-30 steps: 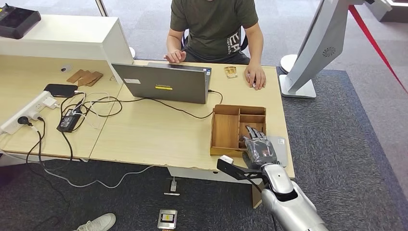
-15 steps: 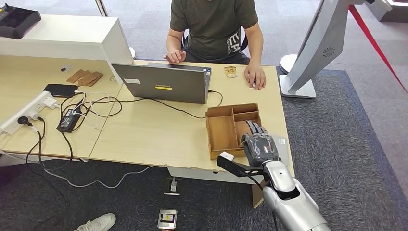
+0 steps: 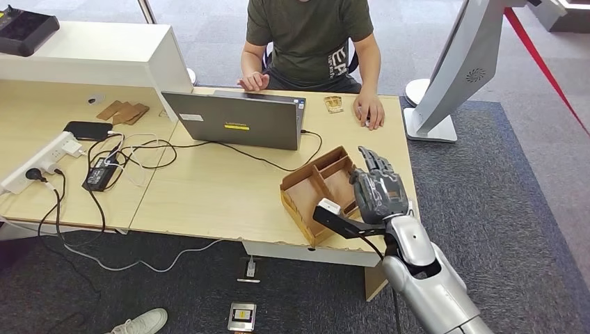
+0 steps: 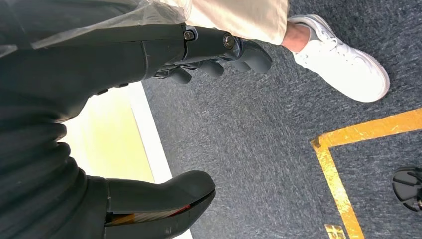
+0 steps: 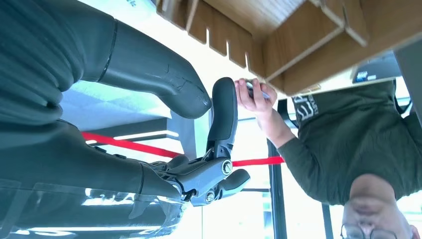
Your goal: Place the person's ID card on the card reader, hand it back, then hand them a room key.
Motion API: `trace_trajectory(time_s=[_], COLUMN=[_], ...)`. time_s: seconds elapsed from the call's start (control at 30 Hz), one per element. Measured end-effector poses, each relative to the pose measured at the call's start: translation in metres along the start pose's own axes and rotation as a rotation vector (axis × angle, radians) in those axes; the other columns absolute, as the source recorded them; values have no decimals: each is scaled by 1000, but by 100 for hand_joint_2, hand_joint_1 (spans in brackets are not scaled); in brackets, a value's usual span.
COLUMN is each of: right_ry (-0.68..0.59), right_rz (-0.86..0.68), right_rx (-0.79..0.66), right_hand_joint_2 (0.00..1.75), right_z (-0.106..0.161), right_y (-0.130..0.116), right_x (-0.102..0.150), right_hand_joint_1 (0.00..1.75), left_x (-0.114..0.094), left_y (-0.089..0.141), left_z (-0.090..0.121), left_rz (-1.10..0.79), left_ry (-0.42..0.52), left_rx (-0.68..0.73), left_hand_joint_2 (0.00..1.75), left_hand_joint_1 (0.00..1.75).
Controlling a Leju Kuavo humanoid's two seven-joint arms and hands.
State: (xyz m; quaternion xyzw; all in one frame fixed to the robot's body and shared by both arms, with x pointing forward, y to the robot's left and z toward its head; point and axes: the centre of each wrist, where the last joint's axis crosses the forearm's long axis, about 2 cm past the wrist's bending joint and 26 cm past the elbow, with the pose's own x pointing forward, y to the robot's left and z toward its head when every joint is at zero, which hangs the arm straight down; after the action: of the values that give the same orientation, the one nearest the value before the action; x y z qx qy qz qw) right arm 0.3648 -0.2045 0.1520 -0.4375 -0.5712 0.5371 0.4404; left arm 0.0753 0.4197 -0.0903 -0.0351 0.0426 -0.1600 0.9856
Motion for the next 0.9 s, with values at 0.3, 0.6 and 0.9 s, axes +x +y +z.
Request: trace_trajectory(time_s=[0.3, 0.6, 0.9], right_ry=[-14, -12, -13], right_rz=[-28, -39, -48], right_rx=[-34, -38, -37], right_hand_joint_2=[175, 175, 175], right_z=[-3, -4, -4], right_y=[-12, -12, -13], right_x=[-2, -4, -5], right_hand_joint_1=[175, 175, 175], left_x=[0, 0, 0], left_y=[0, 0, 0], left_z=[0, 0, 0], left_rz=[-1, -2, -2], left_ry=[-2, -5, -7], left_rx=[0, 0, 0], left_hand_joint_2=[175, 175, 175], left_hand_joint_1=[0, 0, 0])
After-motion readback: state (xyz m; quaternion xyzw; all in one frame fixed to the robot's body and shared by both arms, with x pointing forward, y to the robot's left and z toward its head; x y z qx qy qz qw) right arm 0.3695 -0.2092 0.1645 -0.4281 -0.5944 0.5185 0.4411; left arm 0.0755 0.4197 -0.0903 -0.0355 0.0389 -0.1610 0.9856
